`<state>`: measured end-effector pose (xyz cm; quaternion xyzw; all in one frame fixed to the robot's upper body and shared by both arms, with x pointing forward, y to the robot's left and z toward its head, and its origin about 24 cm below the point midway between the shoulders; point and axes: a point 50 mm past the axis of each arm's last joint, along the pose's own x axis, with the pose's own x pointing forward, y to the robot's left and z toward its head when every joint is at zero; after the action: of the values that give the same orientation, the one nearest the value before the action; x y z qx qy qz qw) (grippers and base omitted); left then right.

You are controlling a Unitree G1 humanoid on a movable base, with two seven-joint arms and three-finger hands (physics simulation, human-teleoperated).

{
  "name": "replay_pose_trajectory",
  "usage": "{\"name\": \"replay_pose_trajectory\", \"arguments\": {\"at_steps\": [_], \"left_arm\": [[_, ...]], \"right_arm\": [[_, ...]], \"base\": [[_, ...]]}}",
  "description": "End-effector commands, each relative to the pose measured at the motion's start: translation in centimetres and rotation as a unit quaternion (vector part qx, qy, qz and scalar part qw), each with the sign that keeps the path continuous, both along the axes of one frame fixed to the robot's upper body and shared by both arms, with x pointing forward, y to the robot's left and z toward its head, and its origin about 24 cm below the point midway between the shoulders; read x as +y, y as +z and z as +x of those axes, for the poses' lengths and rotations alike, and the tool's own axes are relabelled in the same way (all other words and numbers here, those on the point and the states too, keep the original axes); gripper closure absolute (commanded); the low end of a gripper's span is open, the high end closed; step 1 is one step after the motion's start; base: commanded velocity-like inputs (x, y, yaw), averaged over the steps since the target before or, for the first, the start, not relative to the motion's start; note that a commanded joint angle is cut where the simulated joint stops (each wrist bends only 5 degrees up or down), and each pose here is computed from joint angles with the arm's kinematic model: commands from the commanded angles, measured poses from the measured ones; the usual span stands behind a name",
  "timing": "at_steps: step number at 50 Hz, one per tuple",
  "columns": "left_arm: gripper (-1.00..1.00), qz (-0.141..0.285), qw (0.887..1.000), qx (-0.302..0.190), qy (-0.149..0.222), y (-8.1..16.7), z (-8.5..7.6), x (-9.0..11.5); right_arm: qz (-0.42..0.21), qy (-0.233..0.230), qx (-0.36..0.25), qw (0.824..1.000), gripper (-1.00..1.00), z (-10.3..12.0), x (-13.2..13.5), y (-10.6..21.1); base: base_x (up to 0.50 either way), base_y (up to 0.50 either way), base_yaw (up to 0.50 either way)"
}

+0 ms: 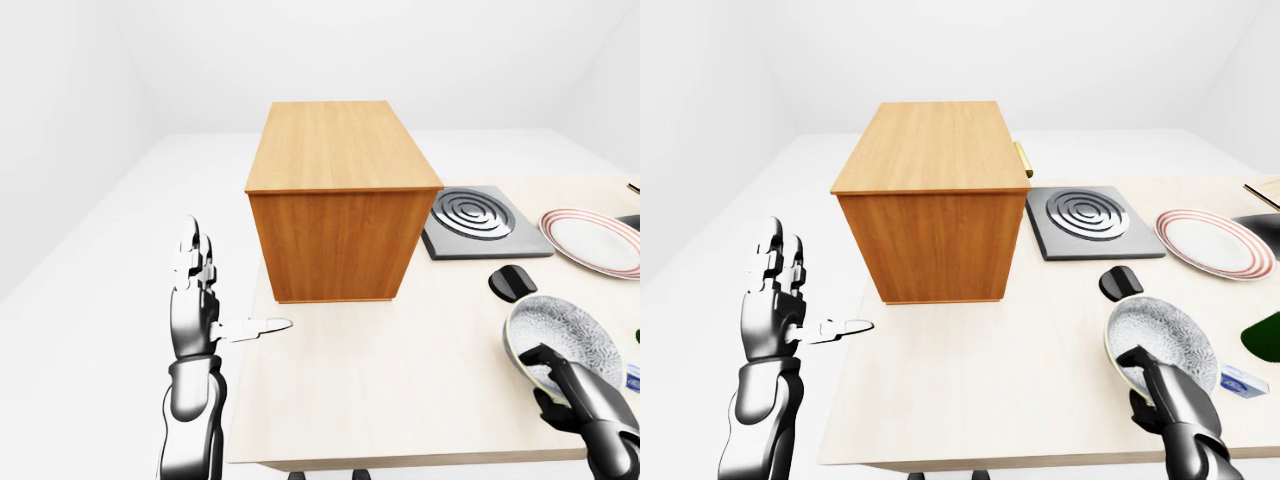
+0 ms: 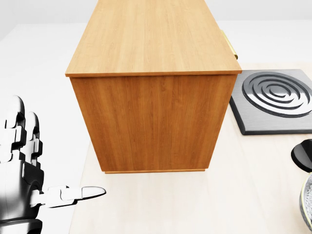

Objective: Put the bowl on the top of the cabinet.

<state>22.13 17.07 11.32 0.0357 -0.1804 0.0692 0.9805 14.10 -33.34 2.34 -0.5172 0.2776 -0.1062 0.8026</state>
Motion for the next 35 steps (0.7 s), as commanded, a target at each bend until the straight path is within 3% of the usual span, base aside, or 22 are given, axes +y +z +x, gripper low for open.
{"name": "replay_pose_trajectory", "arguments": {"at_steps": [1,11,19,24,29,35], "left_arm": [[-1.0,-0.001,1.0,0.0,0.0,0.0,0.1,0.0],[-1.0,-0.002,1.0,-0.001,0.004,0.0,0.2,0.1],[-1.0,-0.003,1.0,0.003,0.005,-0.2,0.3,0.1],[-1.0,-0.003,1.0,0.004,0.004,-0.2,0.3,0.1],[-1.0,-0.003,1.0,0.003,0.003,-0.2,0.3,0.0],[-1.0,-0.002,1.0,0.004,0.0,-0.2,0.3,-0.1]], "right_arm": [[0.015,0.009,0.036,0.999,1.0,-0.2,0.4,-1.5],[0.012,0.011,0.035,0.999,1.0,0.0,0.2,-1.2],[-0.011,0.02,-0.001,1.0,1.0,0.8,-0.2,1.6],[-0.038,0.065,-0.078,0.994,1.0,2.0,0.2,8.5],[-0.1,0.138,-0.166,0.971,1.0,3.3,2.1,15.7],[-0.127,0.136,-0.231,0.955,1.0,3.3,2.7,19.4]], "base": [[0.0,0.0,0.0],[0.0,0.0,0.0],[0.0,0.0,0.0],[0.0,0.0,0.0],[0.0,0.0,0.0],[0.0,0.0,0.0]]}}
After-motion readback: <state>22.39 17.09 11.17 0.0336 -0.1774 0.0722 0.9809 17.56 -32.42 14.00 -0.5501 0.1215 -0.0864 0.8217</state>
